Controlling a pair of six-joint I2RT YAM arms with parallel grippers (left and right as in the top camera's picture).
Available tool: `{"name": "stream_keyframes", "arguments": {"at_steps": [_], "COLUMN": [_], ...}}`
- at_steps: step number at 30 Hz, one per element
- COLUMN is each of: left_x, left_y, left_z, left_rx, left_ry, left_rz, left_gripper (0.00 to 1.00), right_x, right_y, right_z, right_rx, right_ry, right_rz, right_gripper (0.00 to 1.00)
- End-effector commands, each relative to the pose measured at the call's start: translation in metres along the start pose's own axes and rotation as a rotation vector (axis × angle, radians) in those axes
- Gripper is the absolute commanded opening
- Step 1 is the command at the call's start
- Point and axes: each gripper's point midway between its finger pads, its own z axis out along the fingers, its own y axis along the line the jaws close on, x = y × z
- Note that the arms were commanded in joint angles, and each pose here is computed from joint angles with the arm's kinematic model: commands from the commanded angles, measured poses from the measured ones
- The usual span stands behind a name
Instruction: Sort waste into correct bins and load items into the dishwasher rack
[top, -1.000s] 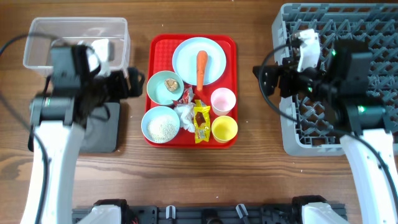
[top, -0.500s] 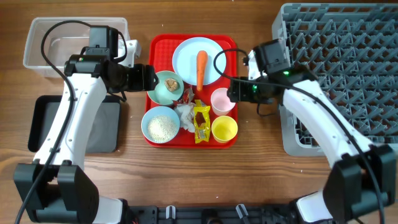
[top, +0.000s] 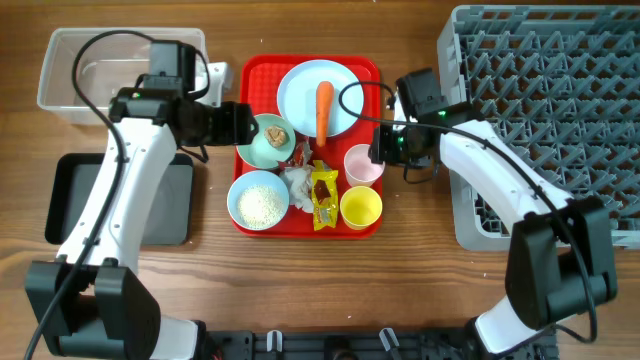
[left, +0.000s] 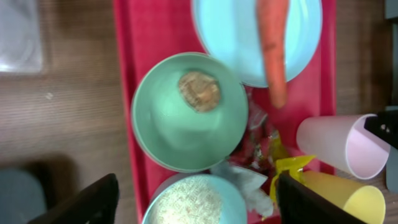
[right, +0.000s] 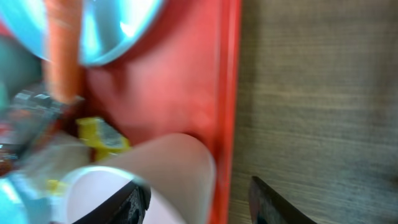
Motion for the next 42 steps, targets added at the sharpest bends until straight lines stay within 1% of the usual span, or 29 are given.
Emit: {"name": "stream_keyframes", "arguments": {"at_steps": [1,2,3,4,5,6,7,9,12,17,18,19,24,26,27,29,30,31,32,33,34,35,37,41,42], "left_x": [-0.009,-0.011,-0.012,-0.012,-0.006,-0.001,0.015,0.033,0.043,0.049,0.047,0.046,0.030,0.007,-0.011,-0.026,-0.032,-0.035,-0.037,-0.037,-0.037,-0.036,-0.036,-0.037,-0.037], "left_y": [-0.058,-0.078,-0.101,-0.122,-0.147,-0.157,-0.167,-0.164,-0.159,-0.163,-0.165,-0.166,-0.174,-0.182,-0.182,-0.177,-0.171,-0.166,-0.163,-0.166,-0.170,-0.173,-0.175,-0.175,-0.175], "left_z": [0.010,0.014,0.020,0.030,0.047,0.058,0.088,0.118,0.131,0.137,0.138,0.138,0.127,0.091,0.061,0.026,0.002,-0.013,-0.025,-0.041,-0.049,-0.053,-0.057,-0.059,-0.059], "left_rx": [0.082,0.108,0.140,0.171,0.226,0.250,0.261,0.240,0.229,0.229,0.234,0.237,0.277,0.423,0.552,0.709,0.843,0.934,1.001,1.097,1.144,1.173,1.197,1.205,1.204], "left_ry": [-0.044,-0.062,-0.078,-0.085,-0.067,-0.048,0.017,0.101,0.148,0.165,0.157,0.149,0.116,0.092,0.067,0.052,0.061,0.067,0.062,0.050,0.047,0.042,0.034,0.016,0.016], "left_rz": [0.105,0.143,0.175,0.187,0.226,0.243,0.257,0.210,0.173,0.178,0.182,0.178,0.091,0.050,0.028,0.004,-0.012,-0.015,-0.002,0.052,0.081,0.107,0.134,0.159,0.160], "left_gripper": [0.86,0.88,0.95,0.98,0.99,0.98,0.95,0.88,0.76,0.27,0.13,0.04,0.04,0.04,0.04,0.04,0.04,0.04,0.04,0.04,0.04,0.04,0.04,0.04,0.04], "right_x": [-0.042,-0.049,-0.054,-0.057,-0.059,-0.060,-0.059,-0.055,-0.053,-0.049,-0.049,-0.049,-0.049,-0.050,-0.053,-0.059,-0.061,-0.061,-0.059,-0.058,-0.059,-0.058,-0.053,-0.041,-0.037], "right_y": [0.036,0.033,0.025,0.011,-0.013,-0.027,-0.057,-0.083,-0.093,-0.097,-0.098,-0.098,-0.099,-0.092,-0.077,-0.046,-0.023,-0.003,0.019,0.035,0.048,0.061,0.080,0.103,0.108], "right_z": [-0.086,-0.110,-0.128,-0.146,-0.166,-0.175,-0.187,-0.190,-0.189,-0.176,-0.174,-0.173,-0.173,-0.173,-0.173,-0.176,-0.178,-0.180,-0.183,-0.183,-0.180,-0.179,-0.181,-0.176,-0.175], "right_rx": [-0.109,-0.110,-0.101,-0.074,-0.028,-0.003,0.038,0.075,0.091,0.100,0.101,0.101,0.108,0.070,-0.005,-0.158,-0.290,-0.413,-0.561,-0.687,-0.783,-0.873,-0.996,-1.031,-1.041], "right_ry": [-0.220,-0.283,-0.331,-0.376,-0.425,-0.443,-0.459,-0.448,-0.434,-0.396,-0.391,-0.389,-0.389,-0.385,-0.386,-0.394,-0.394,-0.389,-0.382,-0.369,-0.354,-0.342,-0.323,-0.290,-0.282], "right_rz": [-0.037,-0.028,-0.009,0.024,0.077,0.109,0.178,0.242,0.258,0.269,0.271,0.272,0.273,0.229,0.154,0.016,-0.081,-0.164,-0.249,-0.313,-0.354,-0.394,-0.461,-0.527,-0.541], "right_gripper": [0.71,0.76,0.79,0.80,0.81,0.81,0.81,0.81,0.81,0.81,0.80,0.80,0.80,0.80,0.81,0.88,0.92,0.94,0.97,0.99,0.99,1.00,1.00,0.99,0.97]}}
